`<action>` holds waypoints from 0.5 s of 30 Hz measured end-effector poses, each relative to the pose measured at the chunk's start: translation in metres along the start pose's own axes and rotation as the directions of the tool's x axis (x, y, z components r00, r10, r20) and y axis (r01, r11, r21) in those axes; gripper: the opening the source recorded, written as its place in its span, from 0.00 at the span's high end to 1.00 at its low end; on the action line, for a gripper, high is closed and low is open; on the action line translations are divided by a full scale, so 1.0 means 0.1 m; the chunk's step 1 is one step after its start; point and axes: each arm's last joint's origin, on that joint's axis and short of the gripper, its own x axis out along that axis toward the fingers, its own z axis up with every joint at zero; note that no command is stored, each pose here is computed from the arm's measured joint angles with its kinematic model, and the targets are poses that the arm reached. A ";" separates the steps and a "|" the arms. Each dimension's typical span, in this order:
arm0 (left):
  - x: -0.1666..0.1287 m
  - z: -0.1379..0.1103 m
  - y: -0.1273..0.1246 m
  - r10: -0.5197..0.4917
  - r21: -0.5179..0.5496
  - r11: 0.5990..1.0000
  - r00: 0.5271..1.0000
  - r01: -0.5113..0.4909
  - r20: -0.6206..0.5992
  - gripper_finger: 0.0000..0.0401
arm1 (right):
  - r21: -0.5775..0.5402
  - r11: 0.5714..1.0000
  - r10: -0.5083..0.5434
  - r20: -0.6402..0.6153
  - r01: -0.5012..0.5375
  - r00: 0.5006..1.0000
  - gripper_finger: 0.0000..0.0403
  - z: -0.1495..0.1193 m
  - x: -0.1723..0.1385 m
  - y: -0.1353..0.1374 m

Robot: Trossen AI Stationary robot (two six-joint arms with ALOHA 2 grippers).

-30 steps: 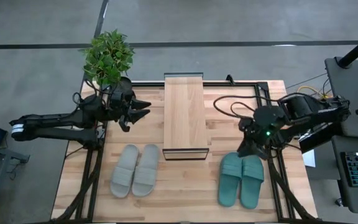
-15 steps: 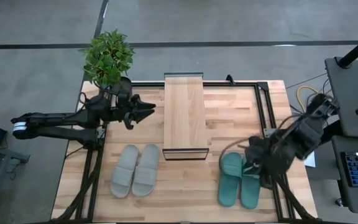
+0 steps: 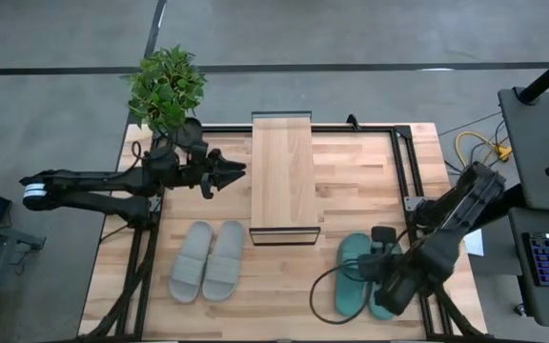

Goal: Pick and place slides into the shelf
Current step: Put the left green slipper on the shelf

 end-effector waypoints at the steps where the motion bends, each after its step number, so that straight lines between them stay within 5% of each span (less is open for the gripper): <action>1: 0.00 0.00 0.00 -0.006 0.000 1.000 1.000 0.006 -0.007 0.58 | 0.001 0.999 -0.039 -0.024 0.039 0.999 0.81 0.00 0.06 0.02; 5: 0.01 -0.01 0.00 -0.017 0.010 1.000 1.000 0.017 -0.018 0.58 | 0.037 0.983 -0.174 -0.093 0.178 0.980 0.80 0.00 0.30 0.13; 15: -0.04 0.02 -0.05 -0.067 0.091 0.994 0.997 0.069 -0.024 0.58 | 0.126 0.944 -0.291 -0.120 0.306 0.949 0.68 0.03 0.67 0.33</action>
